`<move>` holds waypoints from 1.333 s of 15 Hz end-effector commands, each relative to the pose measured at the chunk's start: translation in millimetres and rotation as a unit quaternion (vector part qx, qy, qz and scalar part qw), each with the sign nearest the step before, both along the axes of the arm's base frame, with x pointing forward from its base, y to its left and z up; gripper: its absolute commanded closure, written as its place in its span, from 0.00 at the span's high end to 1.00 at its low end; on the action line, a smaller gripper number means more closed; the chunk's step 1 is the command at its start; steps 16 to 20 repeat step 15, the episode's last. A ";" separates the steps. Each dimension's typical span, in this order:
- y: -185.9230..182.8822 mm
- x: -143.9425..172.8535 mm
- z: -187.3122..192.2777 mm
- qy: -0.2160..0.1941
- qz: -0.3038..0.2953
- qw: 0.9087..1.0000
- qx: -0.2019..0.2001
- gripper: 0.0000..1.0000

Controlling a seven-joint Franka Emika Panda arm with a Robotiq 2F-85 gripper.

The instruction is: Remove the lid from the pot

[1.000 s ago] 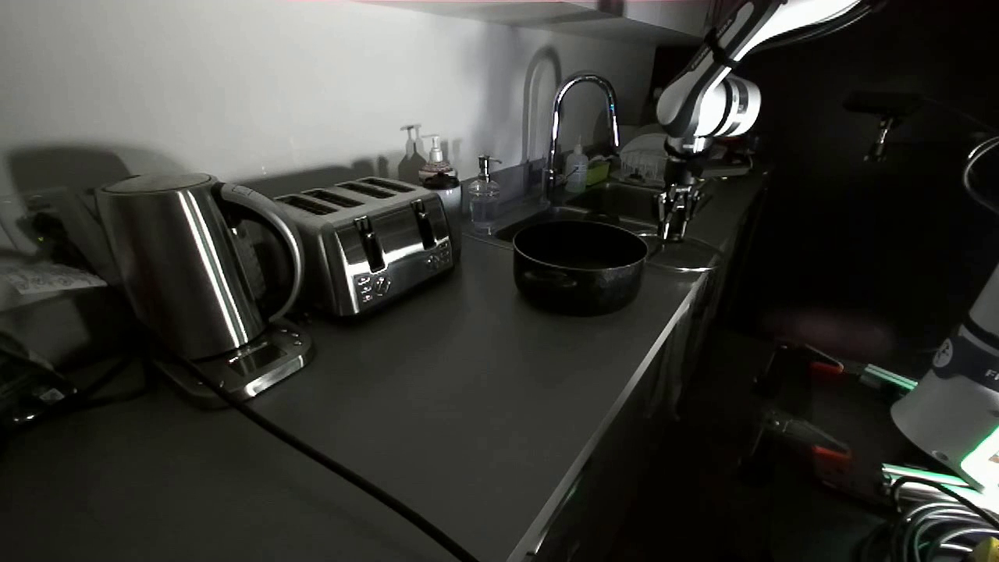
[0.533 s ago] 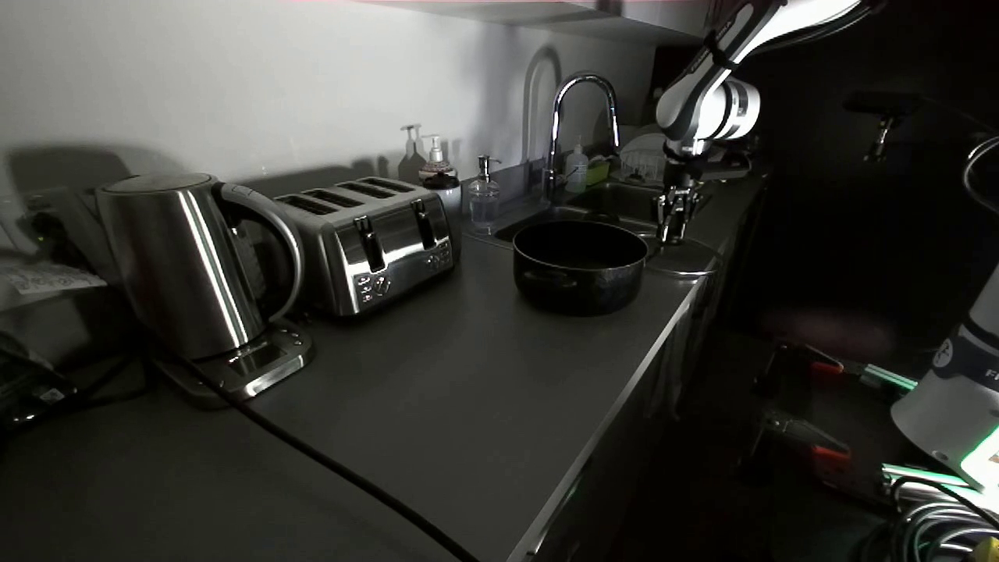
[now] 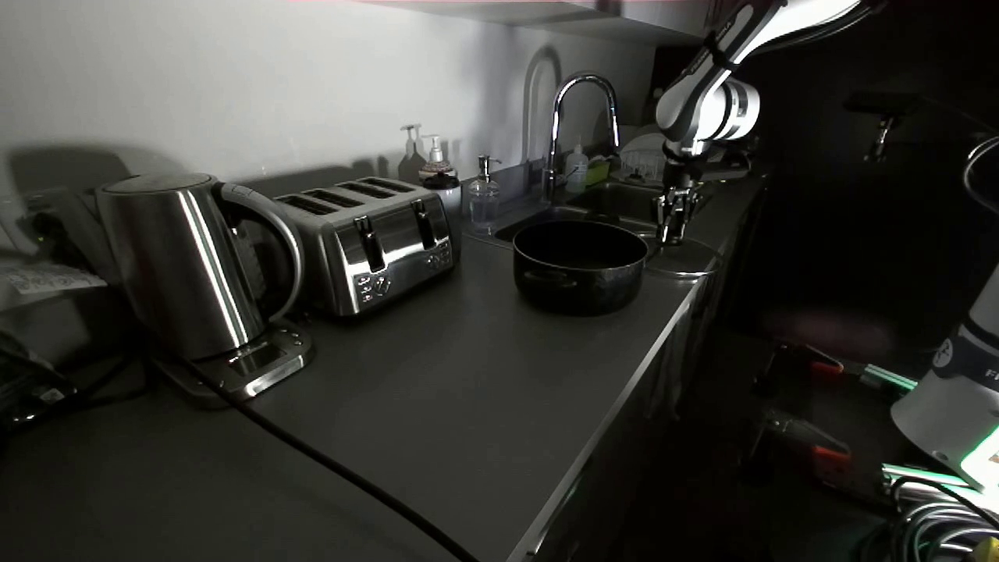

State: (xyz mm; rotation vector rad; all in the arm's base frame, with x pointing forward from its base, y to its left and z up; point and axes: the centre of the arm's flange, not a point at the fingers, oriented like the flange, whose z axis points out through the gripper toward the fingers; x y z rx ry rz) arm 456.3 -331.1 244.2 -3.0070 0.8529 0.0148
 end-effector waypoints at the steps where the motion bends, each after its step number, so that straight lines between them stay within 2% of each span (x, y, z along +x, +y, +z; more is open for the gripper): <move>1: 7.6 -4.6 4.6 -0.010 0.009 1.000 -0.007 0.66; 2: 8.7 -4.7 4.0 -0.010 0.010 1.000 -0.007 0.81; 4: 9.8 -3.6 4.6 -0.011 0.011 1.000 -0.007 0.95; 5: 10.5 -2.9 5.0 -0.012 0.011 1.000 -0.007 0.99; 10: 15.3 -3.0 16.7 -0.020 0.016 1.000 -0.011 1.00; 15: 35.7 -14.2 63.3 -0.055 0.045 0.997 -0.030 1.00; 20: 35.7 -14.2 63.3 -0.055 0.045 0.997 -0.030 1.00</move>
